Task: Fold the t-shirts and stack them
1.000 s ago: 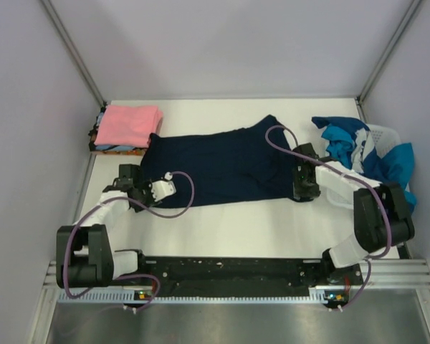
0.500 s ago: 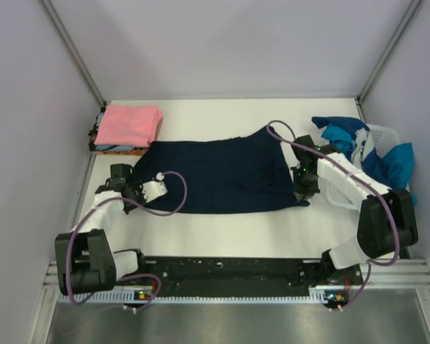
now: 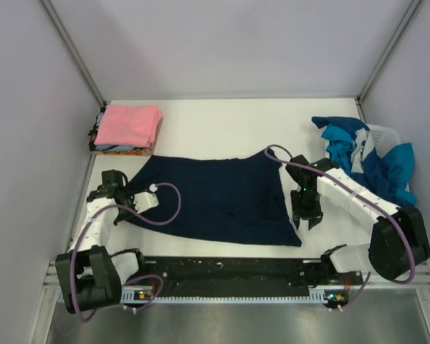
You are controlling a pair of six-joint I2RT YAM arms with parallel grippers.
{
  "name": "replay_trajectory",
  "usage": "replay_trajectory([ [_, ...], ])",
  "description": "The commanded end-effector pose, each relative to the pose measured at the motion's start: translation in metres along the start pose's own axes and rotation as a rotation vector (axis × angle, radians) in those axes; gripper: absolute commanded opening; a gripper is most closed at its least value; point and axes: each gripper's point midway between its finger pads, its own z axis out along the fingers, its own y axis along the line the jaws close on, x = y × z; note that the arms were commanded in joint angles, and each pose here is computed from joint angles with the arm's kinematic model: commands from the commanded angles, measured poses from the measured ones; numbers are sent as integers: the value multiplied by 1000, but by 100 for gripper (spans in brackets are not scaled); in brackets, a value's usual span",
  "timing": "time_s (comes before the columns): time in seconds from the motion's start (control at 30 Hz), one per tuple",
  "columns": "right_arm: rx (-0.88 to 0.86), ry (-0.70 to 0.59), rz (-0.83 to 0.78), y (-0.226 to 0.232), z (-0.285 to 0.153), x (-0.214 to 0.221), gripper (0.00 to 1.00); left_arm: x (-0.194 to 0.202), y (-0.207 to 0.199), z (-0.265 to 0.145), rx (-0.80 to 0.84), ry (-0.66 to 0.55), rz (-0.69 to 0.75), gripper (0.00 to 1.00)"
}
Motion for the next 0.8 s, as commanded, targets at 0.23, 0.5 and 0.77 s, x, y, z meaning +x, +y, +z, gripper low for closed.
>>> replay_trajectory([
  [0.23,-146,-606,-78,61,-89,-163,45,0,-22,-1,58,-24,3,3],
  [0.5,12,-611,-168,89,-24,-224,60,3,-28,-2,81,-3,-42,2],
  [0.77,176,-497,-200,70,36,-223,59,4,-29,-4,82,2,-51,1],
])
